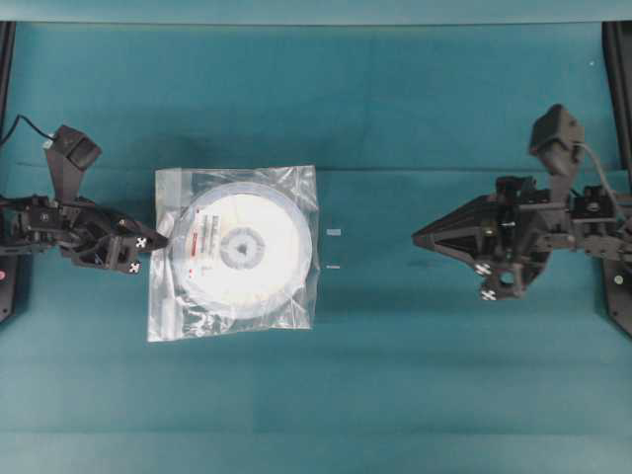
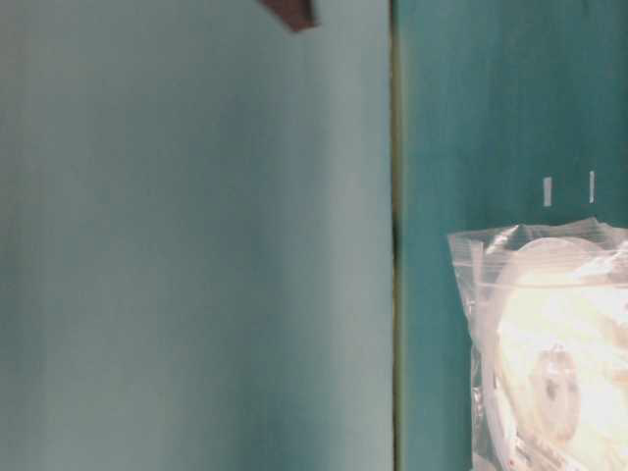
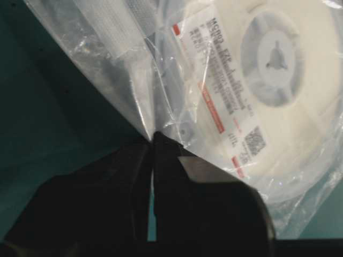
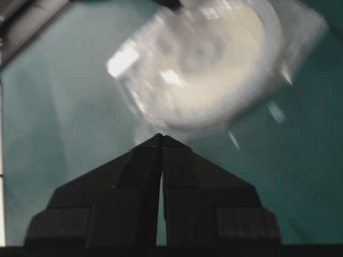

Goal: Take out the reel from the clear zip bag.
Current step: 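Close the left gripper on the bag's left edge to pin it, then reach the right gripper into the bag's open right side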

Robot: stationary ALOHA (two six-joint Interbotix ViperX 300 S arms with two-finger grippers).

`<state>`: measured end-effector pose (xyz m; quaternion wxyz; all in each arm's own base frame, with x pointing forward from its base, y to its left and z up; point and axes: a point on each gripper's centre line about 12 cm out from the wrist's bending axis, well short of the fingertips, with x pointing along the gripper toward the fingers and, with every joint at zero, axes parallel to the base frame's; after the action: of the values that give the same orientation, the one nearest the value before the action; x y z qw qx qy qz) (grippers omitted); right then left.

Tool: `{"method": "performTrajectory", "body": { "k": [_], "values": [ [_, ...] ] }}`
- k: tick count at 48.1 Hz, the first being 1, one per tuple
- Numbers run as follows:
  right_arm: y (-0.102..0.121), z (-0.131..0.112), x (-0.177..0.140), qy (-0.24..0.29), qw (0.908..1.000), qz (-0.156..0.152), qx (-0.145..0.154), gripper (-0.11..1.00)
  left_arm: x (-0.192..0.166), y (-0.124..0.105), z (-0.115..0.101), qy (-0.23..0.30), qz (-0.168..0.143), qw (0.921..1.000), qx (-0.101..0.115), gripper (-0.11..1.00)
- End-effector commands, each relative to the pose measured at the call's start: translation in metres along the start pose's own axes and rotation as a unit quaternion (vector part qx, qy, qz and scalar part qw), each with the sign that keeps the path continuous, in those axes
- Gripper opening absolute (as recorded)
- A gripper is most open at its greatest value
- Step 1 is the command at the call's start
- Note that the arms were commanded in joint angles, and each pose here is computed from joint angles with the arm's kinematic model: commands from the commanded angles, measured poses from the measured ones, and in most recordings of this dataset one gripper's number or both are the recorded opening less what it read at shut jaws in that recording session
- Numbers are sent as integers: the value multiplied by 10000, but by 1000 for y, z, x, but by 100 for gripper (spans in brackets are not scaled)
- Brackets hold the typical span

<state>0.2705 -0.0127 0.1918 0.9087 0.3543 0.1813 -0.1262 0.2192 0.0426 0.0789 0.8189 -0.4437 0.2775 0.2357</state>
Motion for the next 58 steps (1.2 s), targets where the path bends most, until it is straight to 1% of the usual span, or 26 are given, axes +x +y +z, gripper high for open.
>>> {"method": "performTrajectory", "body": {
  "k": [1, 5, 8, 13, 16, 18, 21, 22, 26, 28, 30, 32, 36, 42, 49, 58],
  "values": [
    [-2, 1, 8, 40, 9992, -150, 366, 0, 1, -3, 2, -23, -40, 10000, 60, -4],
    [-6, -2, 19, 127, 9978, -340, 559, 0, 2, -4, 3, -33, -52, 9998, 168, -4],
    [-7, -2, 27, 172, 9970, -423, 620, 1, 3, -4, 4, -33, -42, 9998, 216, -4],
    [-6, 0, 44, 221, 9961, -530, 668, 10, 4, -4, 4, -33, -23, 9997, 229, -4],
    [-6, 2, 54, 228, 9954, -592, 722, 21, 4, -3, 4, -4, 13, 9997, 229, -4],
    [-5, 3, 63, 246, 9943, -654, 804, 31, 4, -3, 3, 15, 37, 9997, 229, -4],
    [-7, 5, 74, 252, 9922, -749, 962, 49, 4, -1, 2, 39, 67, 9997, 229, -4],
    [-7, 6, 77, 245, 9915, -772, 1016, 57, 4, -1, 2, 39, 67, 9997, 229, -4],
    [-9, 3, 88, 299, 9897, -869, 1094, 79, 4, -1, 2, 44, 83, 9997, 224, -4],
    [-10, 1, 93, 326, 9887, -922, 1139, 87, 4, -1, 2, 39, 67, 9997, 229, -4],
    [-13, -2, 97, 361, 9876, -985, 1165, 93, 4, -1, 2, 43, 73, 9997, 229, -4],
    [-16, -4, 100, 387, 9863, -1048, 1213, 93, 4, -1, 2, 48, 79, 9997, 229, -4],
    [-20, -7, 107, 412, 9833, -1155, 1345, 89, 3, 0, 2, 51, 87, 9997, 222, -3],
    [-22, -9, 114, 420, 9807, -1232, 1458, 90, 3, 0, 1, 53, 85, 9997, 229, -4],
    [-19, -6, 125, 449, 9804, -1221, 1478, 90, 3, 0, 1, 53, 85, 9997, 229, -4],
    [-22, -10, 139, 579, 9785, -1299, 1495, 90, 3, 1, 1, 63, 97, 9997, 229, -4]
  ]
}}
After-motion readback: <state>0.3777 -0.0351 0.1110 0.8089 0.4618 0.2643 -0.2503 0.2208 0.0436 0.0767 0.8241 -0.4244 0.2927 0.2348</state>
